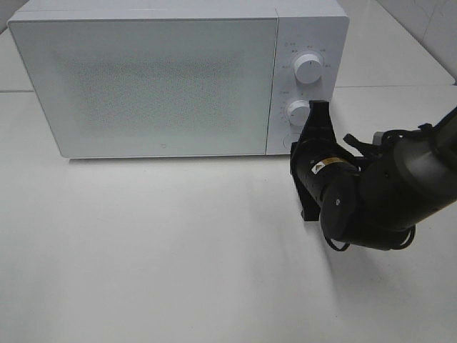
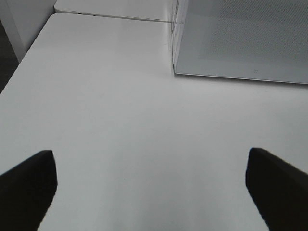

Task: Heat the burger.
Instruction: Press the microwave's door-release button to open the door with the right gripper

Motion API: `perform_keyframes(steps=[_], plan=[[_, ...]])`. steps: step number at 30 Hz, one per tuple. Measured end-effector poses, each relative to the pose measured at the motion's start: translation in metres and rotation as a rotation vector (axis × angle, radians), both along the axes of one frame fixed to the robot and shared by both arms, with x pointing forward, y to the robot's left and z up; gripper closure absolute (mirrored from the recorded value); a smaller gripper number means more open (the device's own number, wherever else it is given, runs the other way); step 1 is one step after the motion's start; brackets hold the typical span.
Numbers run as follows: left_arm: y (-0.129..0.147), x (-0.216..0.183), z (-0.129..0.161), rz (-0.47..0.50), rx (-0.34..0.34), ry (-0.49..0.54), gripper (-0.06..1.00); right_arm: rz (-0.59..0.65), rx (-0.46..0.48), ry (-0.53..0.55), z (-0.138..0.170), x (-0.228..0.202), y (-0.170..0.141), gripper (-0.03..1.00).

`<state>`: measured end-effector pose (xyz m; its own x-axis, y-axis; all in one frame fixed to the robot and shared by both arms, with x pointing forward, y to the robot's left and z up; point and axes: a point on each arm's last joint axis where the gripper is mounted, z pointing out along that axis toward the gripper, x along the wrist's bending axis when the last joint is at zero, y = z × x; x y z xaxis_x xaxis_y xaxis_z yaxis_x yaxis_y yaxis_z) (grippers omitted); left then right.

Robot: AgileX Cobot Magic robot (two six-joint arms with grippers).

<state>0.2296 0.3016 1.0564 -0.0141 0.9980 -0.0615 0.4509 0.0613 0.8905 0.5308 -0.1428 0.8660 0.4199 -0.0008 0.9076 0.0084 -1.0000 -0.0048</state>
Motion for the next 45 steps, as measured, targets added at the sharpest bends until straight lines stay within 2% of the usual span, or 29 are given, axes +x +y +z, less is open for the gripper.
perform_keyframes(steps=[15, 26, 45], plan=[[0.000, 0.000, 0.000, 0.000, 0.000, 0.000, -0.04, 0.009, 0.007, 0.016, -0.016, 0.024, 0.012, 0.94], [0.000, 0.000, 0.000, 0.000, 0.000, 0.000, -0.04, -0.035, -0.009, 0.016, -0.018, 0.037, -0.002, 0.94], [0.000, 0.000, 0.000, 0.000, 0.000, 0.000, -0.04, -0.054, -0.024, 0.005, -0.019, 0.048, 0.001, 0.94]])
